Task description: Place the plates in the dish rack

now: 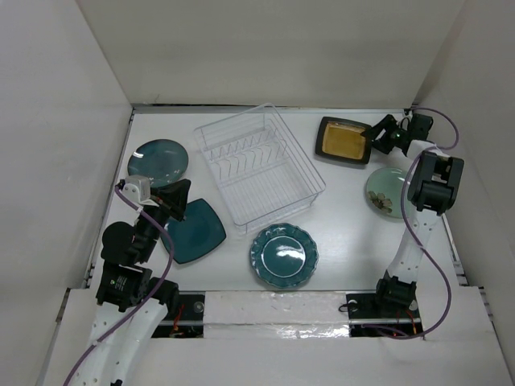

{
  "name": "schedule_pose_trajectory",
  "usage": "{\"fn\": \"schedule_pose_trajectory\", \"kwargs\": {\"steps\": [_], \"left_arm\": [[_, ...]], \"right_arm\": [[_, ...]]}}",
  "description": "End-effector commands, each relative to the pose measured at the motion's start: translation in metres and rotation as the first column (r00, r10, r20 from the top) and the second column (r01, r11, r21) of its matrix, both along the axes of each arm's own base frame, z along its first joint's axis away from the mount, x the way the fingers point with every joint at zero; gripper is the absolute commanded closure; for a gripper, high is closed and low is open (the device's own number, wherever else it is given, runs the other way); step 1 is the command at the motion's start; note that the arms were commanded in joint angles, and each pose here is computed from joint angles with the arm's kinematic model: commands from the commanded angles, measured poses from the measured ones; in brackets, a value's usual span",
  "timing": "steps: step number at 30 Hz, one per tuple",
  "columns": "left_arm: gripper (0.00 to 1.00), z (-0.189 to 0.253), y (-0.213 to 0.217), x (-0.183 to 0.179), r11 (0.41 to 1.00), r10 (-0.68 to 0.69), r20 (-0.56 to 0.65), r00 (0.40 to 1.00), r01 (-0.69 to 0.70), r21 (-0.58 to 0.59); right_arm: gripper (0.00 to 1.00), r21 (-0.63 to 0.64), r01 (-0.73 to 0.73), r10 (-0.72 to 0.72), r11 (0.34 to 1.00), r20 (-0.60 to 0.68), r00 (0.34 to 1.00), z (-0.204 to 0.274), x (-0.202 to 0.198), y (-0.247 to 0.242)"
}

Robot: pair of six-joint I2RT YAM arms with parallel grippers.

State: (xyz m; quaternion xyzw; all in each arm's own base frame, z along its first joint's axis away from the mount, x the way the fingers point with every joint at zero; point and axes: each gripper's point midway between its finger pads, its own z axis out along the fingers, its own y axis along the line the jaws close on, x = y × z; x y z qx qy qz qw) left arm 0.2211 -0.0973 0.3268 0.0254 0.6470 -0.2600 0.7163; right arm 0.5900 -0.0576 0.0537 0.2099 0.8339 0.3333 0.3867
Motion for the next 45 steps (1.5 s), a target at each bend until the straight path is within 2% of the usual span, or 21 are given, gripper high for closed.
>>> {"fn": "schedule_pose_trajectory", "kwargs": {"steps": [1, 7, 13, 16, 17, 19, 20, 24, 28, 35, 38, 39, 45], "left_arm": [[0.96, 0.019, -0.001, -0.003, 1.0, -0.008, 0.061, 0.998, 0.008, 0.001], [0.95, 0.02, 0.001, -0.004, 1.0, -0.001, 0.064, 0.998, 0.001, 0.0], [0.95, 0.021, 0.002, -0.005, 1.0, 0.006, 0.069, 0.998, -0.006, 0.004], [0.95, 0.022, 0.006, -0.005, 1.0, 0.023, 0.073, 0.997, -0.023, 0.001], [0.95, 0.022, 0.005, -0.005, 1.0, 0.021, 0.072, 0.997, -0.022, 0.002], [0.95, 0.022, 0.005, -0.005, 1.0, 0.019, 0.073, 0.997, -0.019, 0.002], [0.95, 0.022, 0.005, -0.005, 1.0, 0.018, 0.073, 0.997, -0.019, 0.002], [0.95, 0.022, 0.006, -0.005, 1.0, 0.026, 0.073, 0.997, -0.027, 0.002], [0.95, 0.022, 0.006, -0.005, 1.0, 0.023, 0.072, 0.997, -0.024, 0.003], [0.95, 0.021, 0.004, -0.003, 1.0, 0.02, 0.067, 0.998, -0.02, 0.004], [0.95, 0.02, 0.004, -0.003, 1.0, 0.018, 0.067, 0.998, -0.019, 0.004], [0.94, 0.02, 0.004, -0.003, 1.0, 0.018, 0.068, 0.998, -0.019, 0.004], [0.94, 0.019, 0.004, -0.002, 1.0, 0.017, 0.064, 0.998, -0.017, 0.004]], "right_arm": [[0.29, 0.088, -0.097, 0.106, 0.991, -0.102, 0.989, -0.033, -0.02, 0.029], [0.31, 0.122, -0.136, 0.149, 0.983, -0.113, 0.982, -0.04, -0.022, 0.045], [0.44, 0.15, -0.135, 0.155, 0.979, -0.132, 0.979, -0.052, -0.026, 0.048], [0.6, 0.133, -0.124, 0.142, 0.983, -0.128, 0.982, -0.049, -0.025, 0.046], [0.73, 0.129, -0.122, 0.138, 0.984, -0.127, 0.982, -0.046, -0.025, 0.045], [0.85, 0.121, -0.113, 0.128, 0.986, -0.126, 0.984, -0.046, -0.025, 0.044], [0.99, 0.115, -0.105, 0.118, 0.988, -0.12, 0.986, -0.045, -0.024, 0.043], [1.0, 0.135, -0.078, 0.082, 0.988, -0.021, 0.996, -0.014, -0.017, 0.039], [1.0, 0.133, -0.093, 0.067, 0.987, 0.183, 0.981, 0.059, -0.006, 0.041], [1.0, 0.156, -0.072, 0.001, 0.985, 0.417, 0.909, 0.177, -0.017, 0.045], [1.0, 0.167, -0.034, -0.049, 0.985, 0.467, 0.883, 0.205, -0.024, 0.042], [1.0, 0.151, -0.038, -0.043, 0.988, 0.499, 0.865, 0.225, -0.03, 0.049], [1.0, 0.023, 0.049, -0.053, 0.999, 0.561, 0.826, 0.275, -0.043, 0.063]]}}
